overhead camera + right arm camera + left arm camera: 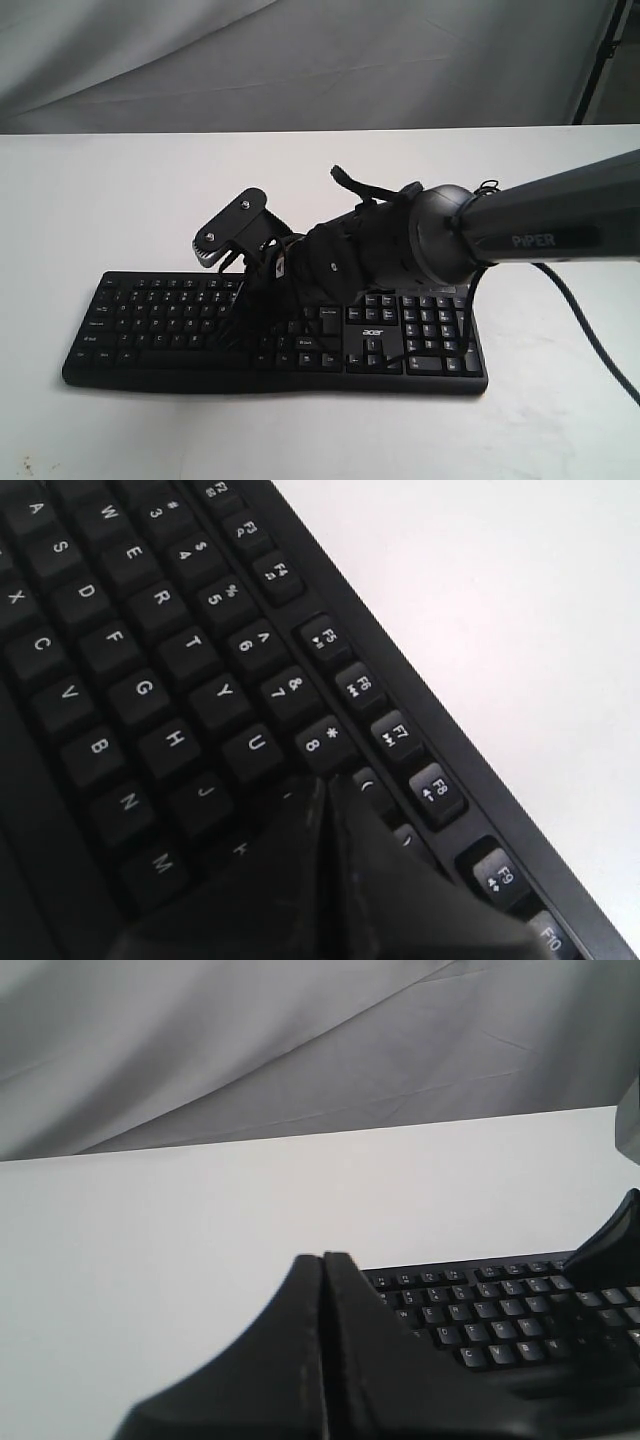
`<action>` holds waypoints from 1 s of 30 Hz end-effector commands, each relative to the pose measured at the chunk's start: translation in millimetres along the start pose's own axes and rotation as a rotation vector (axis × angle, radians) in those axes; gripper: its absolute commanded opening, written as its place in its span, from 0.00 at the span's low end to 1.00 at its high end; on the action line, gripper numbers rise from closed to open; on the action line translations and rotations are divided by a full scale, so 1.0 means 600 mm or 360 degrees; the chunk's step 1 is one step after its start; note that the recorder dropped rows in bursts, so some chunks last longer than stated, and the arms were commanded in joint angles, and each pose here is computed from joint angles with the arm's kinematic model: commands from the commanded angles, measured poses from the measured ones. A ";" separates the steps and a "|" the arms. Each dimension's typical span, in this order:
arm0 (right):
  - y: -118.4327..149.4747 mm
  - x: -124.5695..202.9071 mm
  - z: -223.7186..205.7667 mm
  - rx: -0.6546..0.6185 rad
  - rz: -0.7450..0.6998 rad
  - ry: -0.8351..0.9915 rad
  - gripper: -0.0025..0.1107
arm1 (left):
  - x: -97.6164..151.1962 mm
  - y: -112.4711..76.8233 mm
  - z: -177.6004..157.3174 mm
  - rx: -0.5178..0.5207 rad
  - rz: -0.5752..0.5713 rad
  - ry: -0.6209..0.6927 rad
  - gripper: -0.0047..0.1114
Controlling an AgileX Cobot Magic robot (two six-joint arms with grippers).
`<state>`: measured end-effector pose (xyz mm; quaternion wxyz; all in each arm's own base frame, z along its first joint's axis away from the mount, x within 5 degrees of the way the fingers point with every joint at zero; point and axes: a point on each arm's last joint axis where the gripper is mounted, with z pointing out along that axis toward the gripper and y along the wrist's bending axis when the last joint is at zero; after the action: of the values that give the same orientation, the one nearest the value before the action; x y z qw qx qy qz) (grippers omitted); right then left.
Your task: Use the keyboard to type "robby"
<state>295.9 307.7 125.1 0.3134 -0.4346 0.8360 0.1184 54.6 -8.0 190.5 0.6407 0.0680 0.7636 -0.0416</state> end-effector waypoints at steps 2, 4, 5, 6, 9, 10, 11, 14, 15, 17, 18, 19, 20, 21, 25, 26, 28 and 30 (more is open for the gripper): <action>-0.015 0.000 -0.003 0.0021 0.0021 0.0000 0.02 | 0.001 0.000 0.000 0.0008 0.0005 -0.0007 0.04; -0.016 0.001 -0.003 0.0022 0.0023 0.0000 0.02 | 0.001 0.000 0.000 0.0008 0.0005 -0.0007 0.04; -0.016 0.001 -0.003 0.0023 0.0018 0.0001 0.02 | 0.001 0.000 0.000 0.0008 0.0005 -0.0007 0.04; -0.016 0.001 -0.003 0.0023 0.0018 0.0001 0.02 | 0.001 0.000 0.000 0.0008 0.0005 -0.0007 0.04; -0.016 0.002 -0.001 0.0022 0.0019 0.0007 0.02 | 0.001 0.000 0.000 0.0008 0.0005 -0.0007 0.04; -0.016 0.002 -0.001 0.0022 0.0016 0.0007 0.02 | 0.001 0.000 0.000 0.0008 0.0005 -0.0007 0.04; -0.016 0.003 0.000 0.0021 0.0017 0.0010 0.02 | 0.001 0.000 0.000 0.0008 0.0005 -0.0007 0.04; -0.015 0.007 0.005 0.0019 0.0017 0.0025 0.02 | 0.001 0.000 0.000 0.0008 0.0005 -0.0007 0.04; -0.015 0.007 0.005 0.0019 0.0017 0.0025 0.02 | 0.001 0.000 0.000 0.0008 0.0005 -0.0007 0.04; -0.015 0.007 0.005 0.0019 0.0017 0.0025 0.02 | 0.001 0.000 0.000 0.0008 0.0005 -0.0007 0.04; -0.015 0.007 0.005 0.0019 0.0017 0.0025 0.02 | 0.001 0.000 0.000 0.0008 0.0005 -0.0007 0.04; -0.015 0.007 0.005 0.0019 0.0017 0.0025 0.02 | 0.001 0.000 0.000 0.0008 0.0005 -0.0007 0.04; -0.015 0.007 0.005 0.0019 0.0017 0.0025 0.02 | 0.001 0.000 0.000 0.0008 0.0005 -0.0007 0.04; -0.015 0.007 0.005 0.0019 0.0017 0.0025 0.02 | 0.001 0.000 0.000 0.0008 0.0005 -0.0007 0.04; -0.014 0.007 0.005 0.0017 0.0015 0.0025 0.02 | 0.001 0.000 0.000 0.0008 0.0005 -0.0007 0.04; -0.014 0.007 0.005 0.0017 0.0015 0.0025 0.02 | 0.001 0.000 0.000 0.0008 0.0005 -0.0007 0.04; -0.014 0.008 0.007 0.0016 0.0015 0.0028 0.02 | 0.001 0.000 0.000 0.0008 0.0005 -0.0007 0.04; -0.013 0.013 0.012 0.0014 0.0015 0.0045 0.02 | 0.001 0.000 0.000 0.0008 0.0005 -0.0007 0.04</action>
<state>301.6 301.7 118.6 0.3061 -0.4279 0.8429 0.1130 54.6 -8.0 190.5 0.6407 0.0680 0.7636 -0.0416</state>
